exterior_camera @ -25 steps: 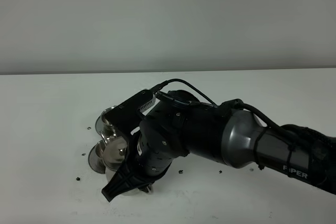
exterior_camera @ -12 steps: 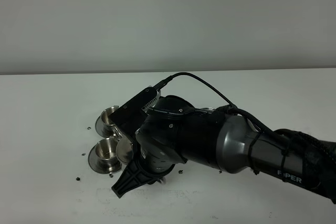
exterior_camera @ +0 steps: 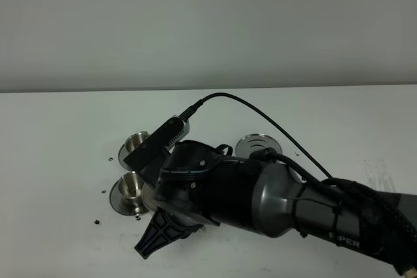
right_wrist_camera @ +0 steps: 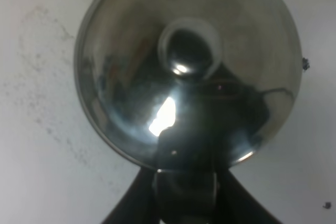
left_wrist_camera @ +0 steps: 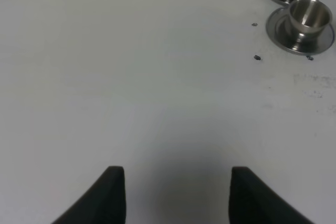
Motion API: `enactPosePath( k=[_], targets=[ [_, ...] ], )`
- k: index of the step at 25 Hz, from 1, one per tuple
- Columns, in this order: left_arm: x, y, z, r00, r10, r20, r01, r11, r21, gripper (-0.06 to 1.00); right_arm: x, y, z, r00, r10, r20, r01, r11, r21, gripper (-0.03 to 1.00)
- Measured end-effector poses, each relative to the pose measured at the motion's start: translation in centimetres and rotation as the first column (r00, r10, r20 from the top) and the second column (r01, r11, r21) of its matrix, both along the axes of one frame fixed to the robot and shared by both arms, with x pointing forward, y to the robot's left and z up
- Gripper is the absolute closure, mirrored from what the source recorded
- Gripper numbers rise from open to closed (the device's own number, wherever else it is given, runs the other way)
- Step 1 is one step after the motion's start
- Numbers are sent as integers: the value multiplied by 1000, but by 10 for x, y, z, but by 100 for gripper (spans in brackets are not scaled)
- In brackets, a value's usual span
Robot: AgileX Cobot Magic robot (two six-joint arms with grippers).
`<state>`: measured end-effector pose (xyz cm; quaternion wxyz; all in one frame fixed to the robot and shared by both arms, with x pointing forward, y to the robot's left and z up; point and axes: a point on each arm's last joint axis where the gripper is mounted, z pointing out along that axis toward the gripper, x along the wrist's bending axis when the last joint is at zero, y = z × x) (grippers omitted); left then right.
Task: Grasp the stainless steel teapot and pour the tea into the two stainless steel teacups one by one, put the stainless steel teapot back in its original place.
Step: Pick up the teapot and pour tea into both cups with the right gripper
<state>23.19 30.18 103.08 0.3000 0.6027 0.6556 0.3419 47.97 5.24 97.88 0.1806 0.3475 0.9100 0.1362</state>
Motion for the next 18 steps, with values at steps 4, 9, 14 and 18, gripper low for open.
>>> enactPosePath(
  k=[4, 9, 14, 18],
  targets=[
    [0, 0, 0, 1000, 0, 0, 0, 1000, 0, 48, -4, 3, -7, 1000, -4, 24, 5, 999, -34, 77],
    [0, 0, 0, 1000, 0, 0, 0, 1000, 0, 48, -7, 5, -6, 997, 12, 78, -6, 998, -65, 77],
    [0, 0, 0, 1000, 0, 0, 0, 1000, 0, 48, -10, 6, -4, 992, 39, 122, -27, 994, -104, 77],
    [0, 0, 0, 1000, 0, 0, 0, 1000, 0, 48, -17, 11, -5, 987, 75, 143, -57, 990, -126, 77]
  ],
)
